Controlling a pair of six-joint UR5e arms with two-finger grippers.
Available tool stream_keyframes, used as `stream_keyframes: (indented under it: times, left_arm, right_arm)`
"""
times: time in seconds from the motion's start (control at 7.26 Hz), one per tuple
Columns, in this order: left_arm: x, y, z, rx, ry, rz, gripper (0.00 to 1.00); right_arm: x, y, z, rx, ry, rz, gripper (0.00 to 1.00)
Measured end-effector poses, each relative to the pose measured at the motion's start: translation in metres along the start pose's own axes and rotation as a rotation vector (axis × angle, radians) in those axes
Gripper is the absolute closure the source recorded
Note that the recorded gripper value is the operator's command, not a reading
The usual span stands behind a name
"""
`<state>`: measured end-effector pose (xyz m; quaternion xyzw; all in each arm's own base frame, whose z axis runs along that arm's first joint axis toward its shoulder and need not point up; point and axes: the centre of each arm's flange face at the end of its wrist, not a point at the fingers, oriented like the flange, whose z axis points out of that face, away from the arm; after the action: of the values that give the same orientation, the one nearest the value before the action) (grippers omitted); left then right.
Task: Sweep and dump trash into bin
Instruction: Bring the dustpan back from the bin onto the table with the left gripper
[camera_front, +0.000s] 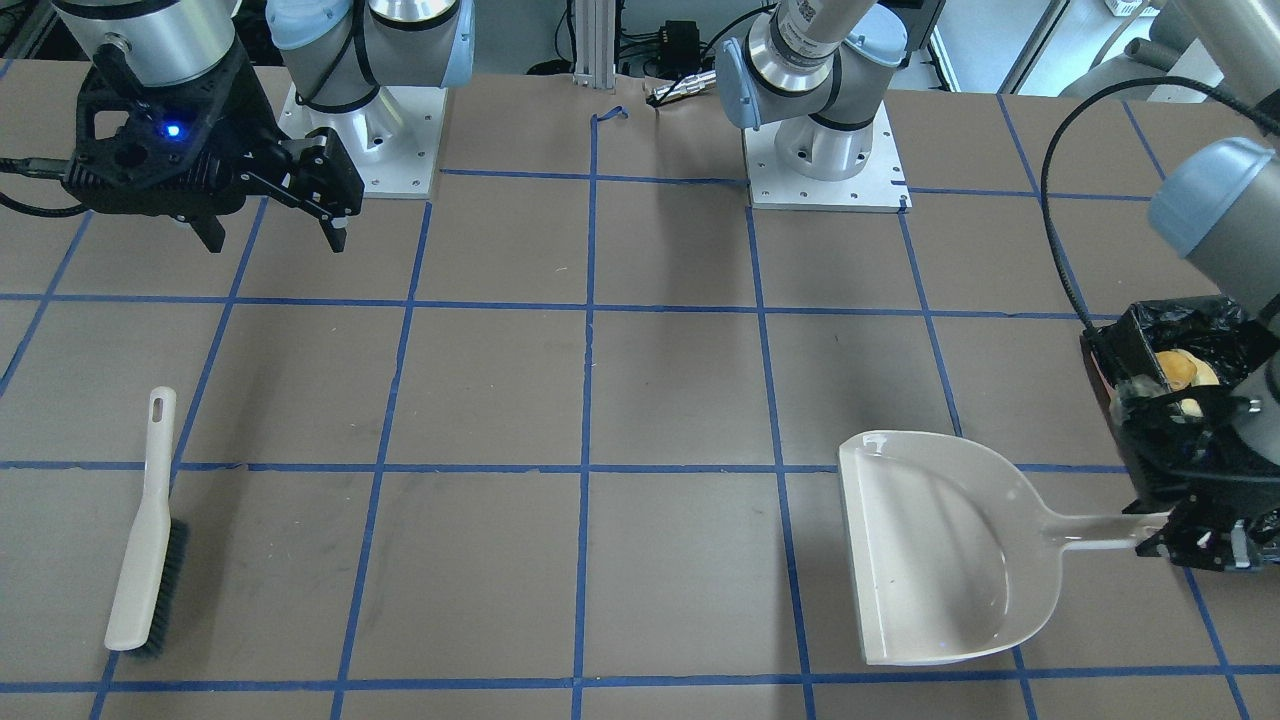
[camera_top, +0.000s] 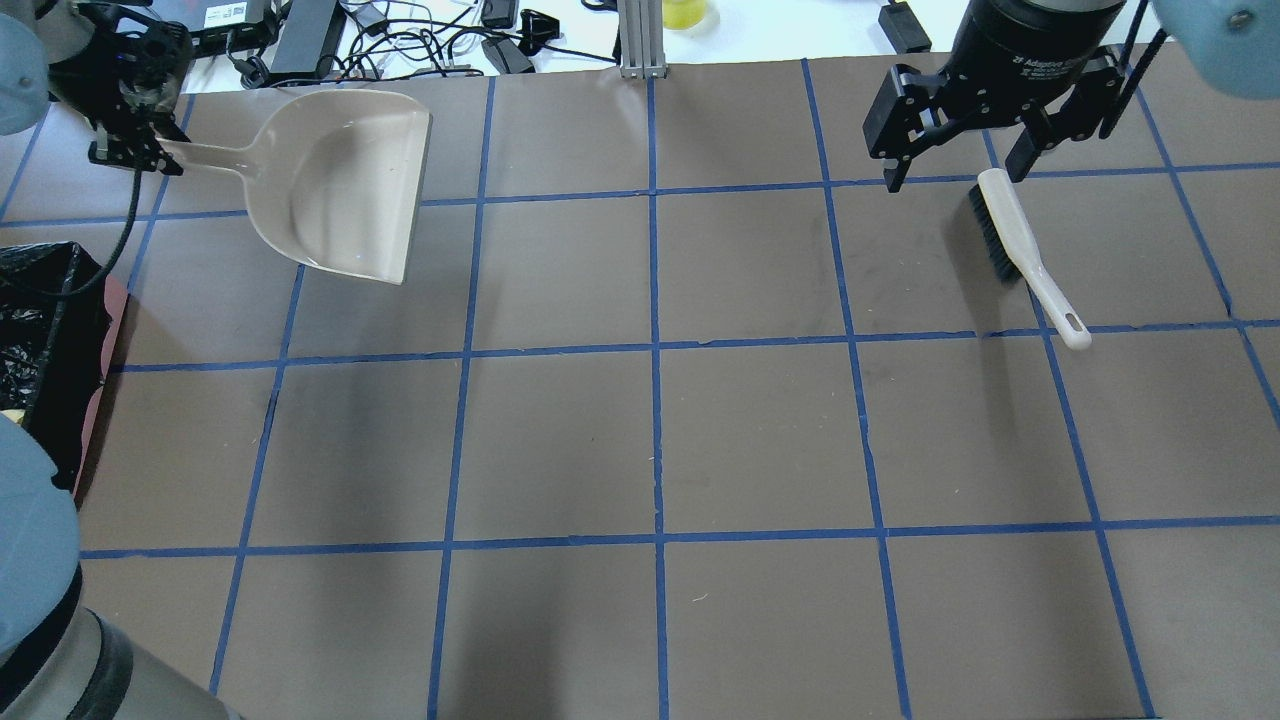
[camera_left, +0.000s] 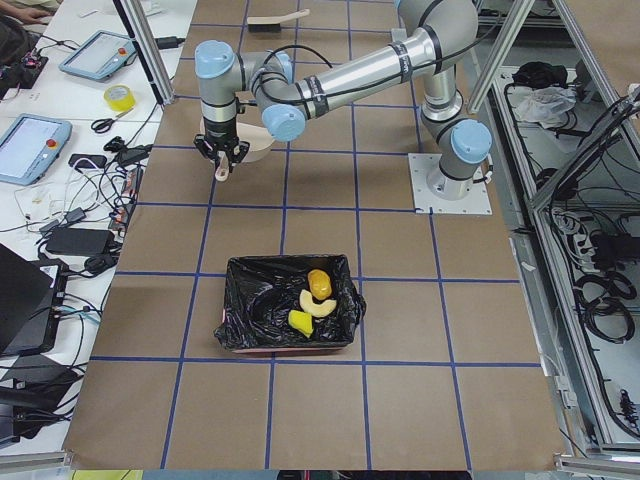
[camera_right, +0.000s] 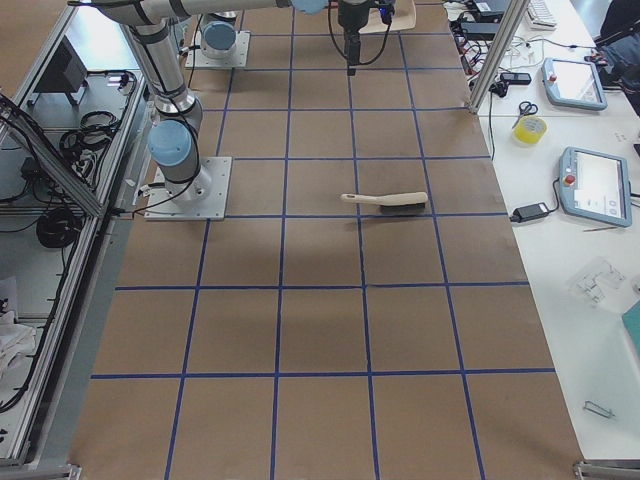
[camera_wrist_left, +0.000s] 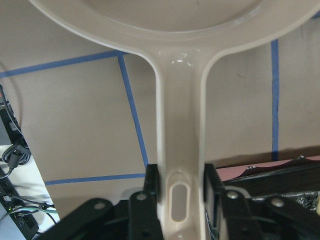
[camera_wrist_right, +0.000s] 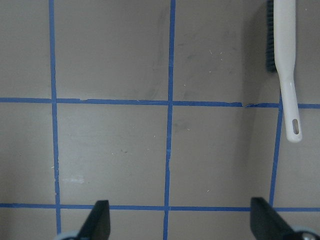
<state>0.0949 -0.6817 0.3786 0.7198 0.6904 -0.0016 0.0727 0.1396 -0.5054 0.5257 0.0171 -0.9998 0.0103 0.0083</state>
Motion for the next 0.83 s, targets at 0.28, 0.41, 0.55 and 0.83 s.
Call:
stream_keyframes:
  times: [0.28, 0.41, 0.55, 0.83]
  left_arm:
    - [-0.013, -0.039, 0.035, 0.020, 0.046, -0.060, 1.00]
    - [-0.017, -0.055, 0.051, 0.012, 0.071, -0.050, 1.00]
    - [-0.020, -0.068, 0.064, -0.018, 0.093, -0.023, 1.00]
    - [-0.023, -0.090, 0.083, -0.046, 0.123, 0.018, 1.00]
  right_arm:
    - [0.000, -0.003, -0.002, 0.024, 0.000, 0.003, 0.00]
    - [0.000, -0.003, -0.001, 0.027, 0.002, 0.001, 0.00]
    - [0.000, -0.002, 0.002, 0.024, 0.004, 0.000, 0.00]
    - [0.000, -0.002, 0.004, 0.022, 0.004, 0.000, 0.00]
